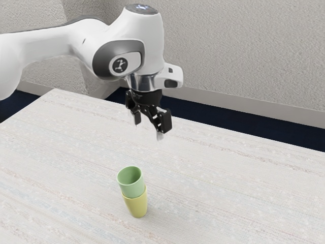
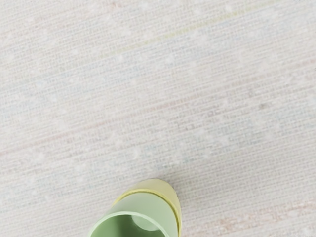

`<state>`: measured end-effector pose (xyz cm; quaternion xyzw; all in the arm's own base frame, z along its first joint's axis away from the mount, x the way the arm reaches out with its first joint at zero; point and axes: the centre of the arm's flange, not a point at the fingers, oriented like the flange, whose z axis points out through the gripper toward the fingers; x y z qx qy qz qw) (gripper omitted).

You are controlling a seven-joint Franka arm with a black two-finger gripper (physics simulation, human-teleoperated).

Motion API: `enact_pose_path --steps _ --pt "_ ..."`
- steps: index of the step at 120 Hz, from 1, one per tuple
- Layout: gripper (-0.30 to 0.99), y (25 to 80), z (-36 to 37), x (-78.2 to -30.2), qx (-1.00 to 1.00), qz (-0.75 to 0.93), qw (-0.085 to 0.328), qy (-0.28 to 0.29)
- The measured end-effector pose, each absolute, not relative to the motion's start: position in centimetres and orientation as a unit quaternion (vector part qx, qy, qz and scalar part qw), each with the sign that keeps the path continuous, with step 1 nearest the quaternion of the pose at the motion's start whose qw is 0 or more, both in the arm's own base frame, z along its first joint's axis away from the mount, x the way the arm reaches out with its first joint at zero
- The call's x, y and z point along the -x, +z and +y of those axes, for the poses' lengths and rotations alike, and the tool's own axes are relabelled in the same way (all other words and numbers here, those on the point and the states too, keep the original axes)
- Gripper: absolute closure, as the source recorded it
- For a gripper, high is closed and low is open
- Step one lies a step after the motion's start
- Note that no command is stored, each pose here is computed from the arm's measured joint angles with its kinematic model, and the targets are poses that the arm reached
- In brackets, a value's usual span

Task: Place the left cup onto the right cup

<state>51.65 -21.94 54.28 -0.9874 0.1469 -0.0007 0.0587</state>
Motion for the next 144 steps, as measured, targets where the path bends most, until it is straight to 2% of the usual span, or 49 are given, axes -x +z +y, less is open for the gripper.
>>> enact_pose_path --steps 57,93,120,144 --pt "0.0 56.6 -17.7 -52.6 0.987 0.148 0.057 -0.001" --pt "0.0 57.1 -6.2 -55.1 0.997 0.056 0.057 0.009" --pt "0.0 57.2 3.4 -55.2 0.998 -0.024 0.057 0.018" --pt "0.0 57.6 7.3 -54.5 0.997 -0.055 0.057 0.018"
